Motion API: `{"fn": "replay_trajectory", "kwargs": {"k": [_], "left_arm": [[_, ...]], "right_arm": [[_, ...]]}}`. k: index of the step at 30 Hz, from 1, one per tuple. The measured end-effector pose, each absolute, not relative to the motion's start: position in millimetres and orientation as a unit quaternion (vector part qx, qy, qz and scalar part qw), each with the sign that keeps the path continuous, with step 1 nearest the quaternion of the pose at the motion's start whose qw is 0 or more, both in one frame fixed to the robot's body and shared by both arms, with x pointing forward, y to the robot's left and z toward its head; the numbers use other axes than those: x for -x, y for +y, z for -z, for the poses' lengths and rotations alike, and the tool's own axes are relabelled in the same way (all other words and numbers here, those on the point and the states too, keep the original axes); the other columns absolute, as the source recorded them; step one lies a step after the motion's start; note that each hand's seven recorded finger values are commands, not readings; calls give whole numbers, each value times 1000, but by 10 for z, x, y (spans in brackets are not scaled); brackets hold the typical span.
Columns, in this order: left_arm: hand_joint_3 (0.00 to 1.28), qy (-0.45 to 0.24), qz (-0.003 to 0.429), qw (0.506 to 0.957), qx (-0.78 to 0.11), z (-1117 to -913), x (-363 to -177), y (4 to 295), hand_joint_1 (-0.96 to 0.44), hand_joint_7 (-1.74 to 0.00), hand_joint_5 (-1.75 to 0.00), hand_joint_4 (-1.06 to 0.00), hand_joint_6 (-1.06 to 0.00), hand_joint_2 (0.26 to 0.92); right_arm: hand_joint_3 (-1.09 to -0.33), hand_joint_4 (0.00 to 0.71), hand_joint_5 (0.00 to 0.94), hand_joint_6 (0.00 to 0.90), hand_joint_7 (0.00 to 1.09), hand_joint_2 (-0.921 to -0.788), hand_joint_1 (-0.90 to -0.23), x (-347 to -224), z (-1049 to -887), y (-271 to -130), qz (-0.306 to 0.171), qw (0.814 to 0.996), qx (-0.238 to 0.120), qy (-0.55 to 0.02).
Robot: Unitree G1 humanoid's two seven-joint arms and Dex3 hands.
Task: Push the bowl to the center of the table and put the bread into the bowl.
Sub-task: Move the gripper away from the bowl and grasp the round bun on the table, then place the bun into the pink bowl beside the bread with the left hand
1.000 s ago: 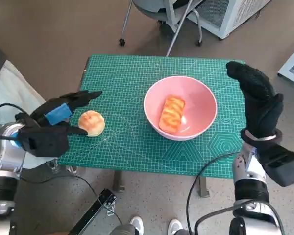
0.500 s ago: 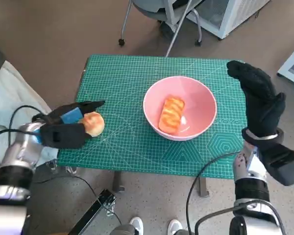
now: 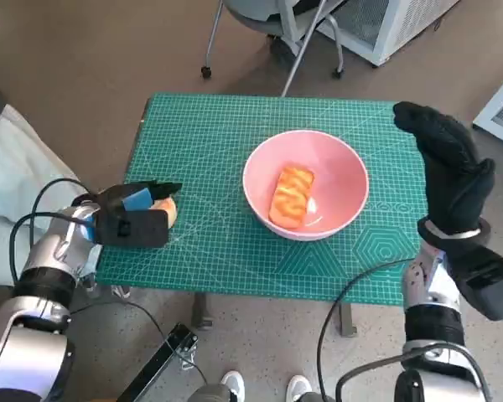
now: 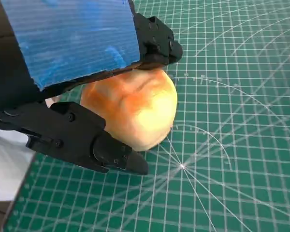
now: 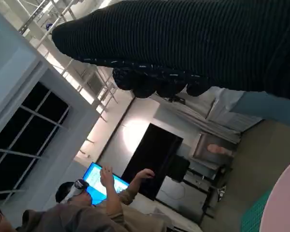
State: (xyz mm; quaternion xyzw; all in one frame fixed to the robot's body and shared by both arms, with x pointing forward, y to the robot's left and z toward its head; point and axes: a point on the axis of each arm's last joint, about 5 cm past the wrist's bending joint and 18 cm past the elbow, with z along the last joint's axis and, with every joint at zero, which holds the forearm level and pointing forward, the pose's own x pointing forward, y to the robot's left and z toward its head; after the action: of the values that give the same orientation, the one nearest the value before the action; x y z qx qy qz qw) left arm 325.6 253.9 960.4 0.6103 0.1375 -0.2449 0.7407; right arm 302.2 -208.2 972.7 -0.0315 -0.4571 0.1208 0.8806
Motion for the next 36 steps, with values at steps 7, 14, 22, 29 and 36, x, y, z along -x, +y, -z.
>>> {"fn": "replay_trajectory", "kwargs": {"k": [7, 14, 22, 29, 36], "left_arm": [[82, 108, 224, 735, -630, -9602, -3255, 2534, -5, -1111, -1090, -679, -597, 917], [76, 80, 228, 740, -628, -9666, -3242, 2575, 1, -1110, -1231, -660, -640, 920], [73, -8, 220, 760, -612, -9945, -3249, 2587, 2, -1065, -1269, -653, -665, 919], [56, -103, 208, 757, -611, -10230, -3241, 2517, 2, -993, -1286, -667, -699, 918], [53, -190, 219, 738, -609, -10397, -3246, 2326, 1, -951, -1292, -677, -724, 913]], "right_arm": [[-819, 345, 1, 14, 857, -921, -582, -3014, -9723, -2085, -119, 881, 32, -457], [-819, 344, 1, 11, 855, -921, -578, -3011, -9723, -2084, -118, 881, 32, -458], [-818, 340, 0, 7, 851, -921, -577, -3012, -9720, -2079, -119, 881, 31, -457], [-817, 342, 1, 8, 848, -921, -575, -3015, -9706, -2077, -123, 883, 30, -453], [-814, 345, 3, 12, 842, -921, -578, -3021, -9686, -2074, -128, 885, 26, -446]]}}
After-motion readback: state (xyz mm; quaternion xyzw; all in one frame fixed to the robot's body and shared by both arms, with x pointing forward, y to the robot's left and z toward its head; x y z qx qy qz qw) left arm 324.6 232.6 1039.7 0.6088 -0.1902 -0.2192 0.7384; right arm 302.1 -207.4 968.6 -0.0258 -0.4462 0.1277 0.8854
